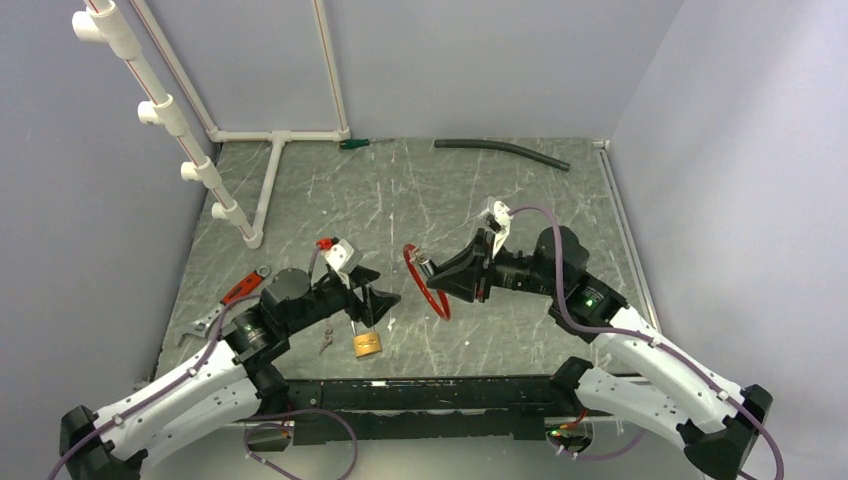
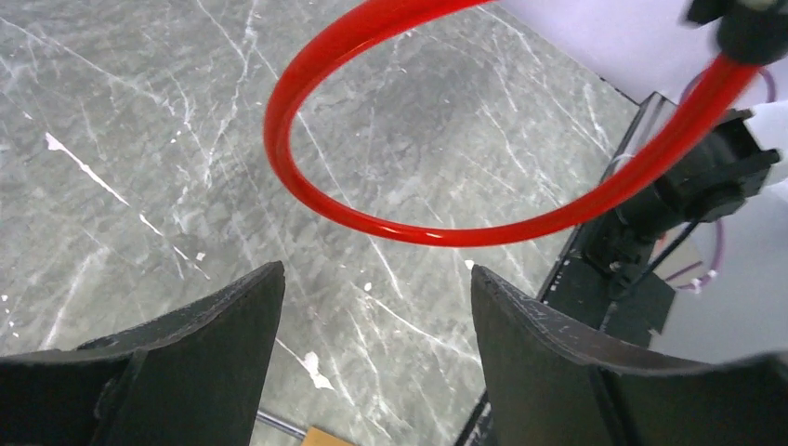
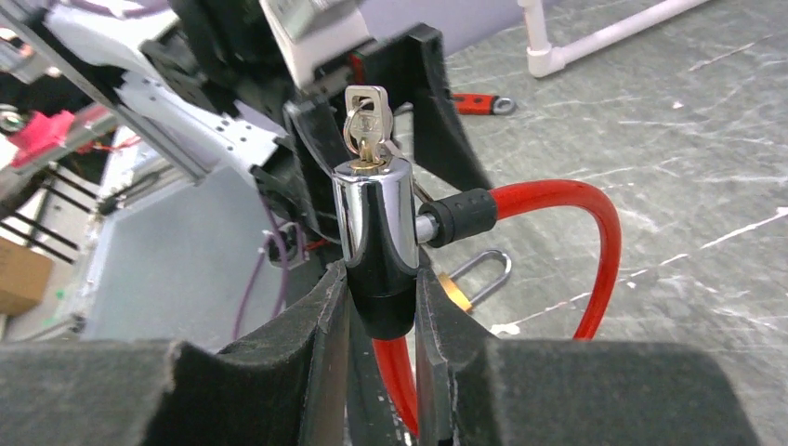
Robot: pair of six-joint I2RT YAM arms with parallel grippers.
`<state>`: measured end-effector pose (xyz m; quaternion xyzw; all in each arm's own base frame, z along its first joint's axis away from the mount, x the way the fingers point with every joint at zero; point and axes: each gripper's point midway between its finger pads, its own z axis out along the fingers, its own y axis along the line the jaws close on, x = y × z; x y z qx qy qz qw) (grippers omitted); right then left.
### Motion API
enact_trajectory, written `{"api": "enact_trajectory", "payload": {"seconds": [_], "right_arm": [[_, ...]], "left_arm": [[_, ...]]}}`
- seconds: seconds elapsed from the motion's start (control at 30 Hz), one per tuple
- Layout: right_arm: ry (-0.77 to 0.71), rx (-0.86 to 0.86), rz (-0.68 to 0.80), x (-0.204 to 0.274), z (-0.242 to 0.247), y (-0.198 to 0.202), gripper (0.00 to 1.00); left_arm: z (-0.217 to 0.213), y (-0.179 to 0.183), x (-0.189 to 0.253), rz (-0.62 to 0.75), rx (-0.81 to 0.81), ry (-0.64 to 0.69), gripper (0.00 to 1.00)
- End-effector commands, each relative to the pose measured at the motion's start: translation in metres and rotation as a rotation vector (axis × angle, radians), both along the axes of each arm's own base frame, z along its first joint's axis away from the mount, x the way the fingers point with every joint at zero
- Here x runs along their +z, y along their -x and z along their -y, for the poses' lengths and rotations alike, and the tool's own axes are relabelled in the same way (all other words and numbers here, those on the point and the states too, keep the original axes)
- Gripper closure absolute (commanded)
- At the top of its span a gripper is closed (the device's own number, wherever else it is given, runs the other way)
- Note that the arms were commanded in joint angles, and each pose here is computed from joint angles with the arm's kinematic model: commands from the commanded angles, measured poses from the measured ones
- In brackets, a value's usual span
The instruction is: Unlock with the key
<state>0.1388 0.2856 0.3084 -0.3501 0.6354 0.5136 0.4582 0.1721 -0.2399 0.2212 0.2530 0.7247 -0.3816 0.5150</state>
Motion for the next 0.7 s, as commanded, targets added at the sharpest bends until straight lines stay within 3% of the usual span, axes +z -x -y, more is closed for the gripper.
{"api": "enact_trajectory", "payload": {"seconds": [0.0,0.37,0.53,0.6,0.67], "right_arm": [[-0.087,0.069,-0.071,0.034,0.001,0.016,1.00],[-0.085,0.091,-0.204,0.028,-0.004,0.016,1.00],[-0.105,0.122,-0.267,0.023,-0.007,0.014,1.00],[-0.128,0.153,-0.297,0.022,-0.008,0.015,1.00],[-0.127,0.172,-0.315,0.021,-0.008,0.016,1.00]], "left_arm": [[0.007,-0.022,0.026,0.233,0.048,0.105,0.21],[0.046,-0.032,0.027,0.430,-0.033,-0.031,0.27],[0.051,-0.030,0.035,0.470,-0.047,0.012,0.56],[0.050,-0.033,0.035,0.487,-0.032,0.007,0.63],[0.048,-0.036,0.035,0.507,-0.016,0.007,0.79]]}}
